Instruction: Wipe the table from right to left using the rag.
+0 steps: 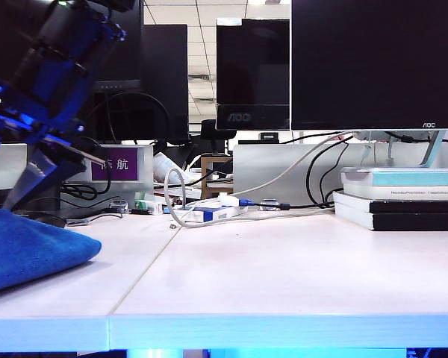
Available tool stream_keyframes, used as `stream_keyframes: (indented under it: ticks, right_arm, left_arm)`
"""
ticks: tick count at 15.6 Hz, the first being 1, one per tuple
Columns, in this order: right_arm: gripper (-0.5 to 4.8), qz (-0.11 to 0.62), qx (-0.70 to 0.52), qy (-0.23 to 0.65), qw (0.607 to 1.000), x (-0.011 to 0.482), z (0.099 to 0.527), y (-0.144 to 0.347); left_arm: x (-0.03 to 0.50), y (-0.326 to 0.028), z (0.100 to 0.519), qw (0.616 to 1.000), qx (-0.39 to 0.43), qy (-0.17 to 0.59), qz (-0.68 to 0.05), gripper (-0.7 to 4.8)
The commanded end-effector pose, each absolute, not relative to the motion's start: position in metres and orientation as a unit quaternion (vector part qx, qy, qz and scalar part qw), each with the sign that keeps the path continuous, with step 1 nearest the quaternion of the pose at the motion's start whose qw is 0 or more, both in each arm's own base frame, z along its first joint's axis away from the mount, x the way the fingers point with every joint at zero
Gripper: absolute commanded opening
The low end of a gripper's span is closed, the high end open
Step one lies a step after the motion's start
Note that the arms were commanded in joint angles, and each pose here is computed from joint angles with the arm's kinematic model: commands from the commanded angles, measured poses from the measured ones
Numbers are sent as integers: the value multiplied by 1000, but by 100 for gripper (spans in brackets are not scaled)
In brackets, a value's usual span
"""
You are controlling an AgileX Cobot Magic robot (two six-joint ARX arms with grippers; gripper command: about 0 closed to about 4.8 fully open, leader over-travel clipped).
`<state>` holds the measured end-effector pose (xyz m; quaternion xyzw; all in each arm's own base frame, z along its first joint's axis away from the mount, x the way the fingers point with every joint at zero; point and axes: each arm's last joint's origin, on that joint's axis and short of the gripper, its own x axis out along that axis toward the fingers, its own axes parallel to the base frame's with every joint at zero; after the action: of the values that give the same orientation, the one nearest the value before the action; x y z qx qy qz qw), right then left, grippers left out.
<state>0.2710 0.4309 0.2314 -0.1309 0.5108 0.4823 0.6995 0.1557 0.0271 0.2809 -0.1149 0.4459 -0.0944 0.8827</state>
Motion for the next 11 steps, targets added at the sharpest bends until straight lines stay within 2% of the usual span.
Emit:
stream_keyframes:
  ticks: [1, 3, 5, 6, 8, 9, 10, 11]
  right_arm:
    - [207, 489, -129, 502, 701, 269, 239, 431]
    - [212, 490, -128, 503, 701, 269, 239, 431]
    - [214, 488, -130, 506, 699, 269, 239, 430]
    - [248, 488, -130, 507, 699, 269, 239, 430]
    - [385, 487, -133, 509, 697, 268, 238, 429]
    - [384, 487, -133, 510, 697, 268, 238, 429]
    - [320, 487, -133, 510, 697, 268, 238, 429]
    - [223, 487, -133, 510, 697, 268, 238, 429]
  left_arm:
    - [159, 30, 266, 888, -118, 429, -113, -6]
    - [164, 28, 250, 886, -136, 411, -168, -6]
    - [168, 29, 236, 874, -145, 432, -169, -5]
    - [170, 29, 234, 872, -143, 436, -171, -5]
    - [176, 31, 231, 874, -137, 432, -174, -5]
    - [178, 32, 230, 876, -136, 429, -174, -5]
    - [180, 32, 229, 875, -136, 430, -174, -5]
    - [180, 32, 229, 875, -136, 431, -174, -6]
